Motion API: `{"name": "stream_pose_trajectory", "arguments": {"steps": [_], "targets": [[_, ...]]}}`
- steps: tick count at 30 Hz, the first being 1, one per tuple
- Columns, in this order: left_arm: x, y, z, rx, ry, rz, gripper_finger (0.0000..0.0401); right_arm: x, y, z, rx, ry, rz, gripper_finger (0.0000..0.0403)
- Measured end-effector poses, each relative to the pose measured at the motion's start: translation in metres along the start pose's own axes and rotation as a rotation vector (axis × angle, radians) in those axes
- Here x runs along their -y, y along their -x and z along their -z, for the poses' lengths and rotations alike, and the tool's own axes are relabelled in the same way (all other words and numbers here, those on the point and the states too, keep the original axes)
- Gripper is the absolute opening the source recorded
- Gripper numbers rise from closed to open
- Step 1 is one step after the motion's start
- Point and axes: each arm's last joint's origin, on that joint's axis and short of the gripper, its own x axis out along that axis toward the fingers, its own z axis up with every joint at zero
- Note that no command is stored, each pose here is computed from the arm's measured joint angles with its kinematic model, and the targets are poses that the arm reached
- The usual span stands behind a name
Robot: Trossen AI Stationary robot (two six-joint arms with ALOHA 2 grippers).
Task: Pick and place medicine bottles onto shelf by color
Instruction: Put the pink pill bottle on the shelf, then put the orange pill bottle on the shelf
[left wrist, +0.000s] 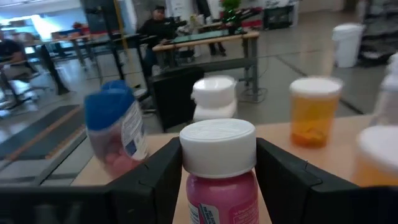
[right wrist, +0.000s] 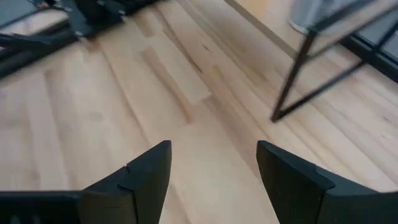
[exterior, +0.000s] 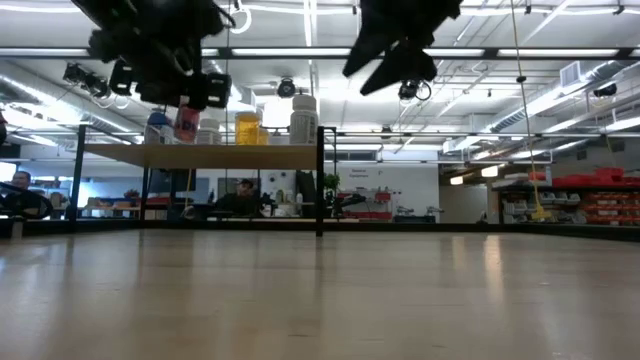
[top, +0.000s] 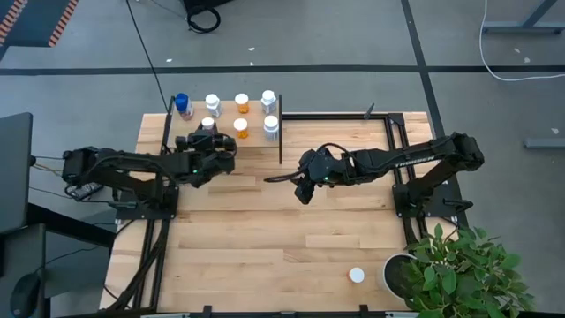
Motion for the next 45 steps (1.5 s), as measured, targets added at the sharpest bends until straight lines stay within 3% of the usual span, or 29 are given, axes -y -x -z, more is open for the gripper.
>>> {"name": "stream_pose_trajectory", "arguments": {"steps": [8,15,22,38,45], "targets": [[0.017,-0.015,0.018,0.019,-0.001,-0.078,0.0183,0.012,-0.006,-0.003,0.0,-0.016,0.035,0.0243],[0.02,-0.016,0.02,0.047,0.062,-0.103,0.0192,0.014,-0.006,-0.003,-0.003,0.008,0.041,0.0243],[0.02,-0.016,0.02,0.05,0.049,-0.108,0.0194,0.014,-0.007,-0.003,-0.004,0.014,0.042,0.0243],[0.021,-0.013,0.014,0.046,0.049,-0.088,0.0266,0.014,-0.007,-0.003,-0.006,0.016,0.042,0.0243],[0.021,-0.01,0.013,0.047,0.053,-0.074,0.0276,0.014,-0.006,-0.002,-0.018,0.022,0.047,0.0243]]}}
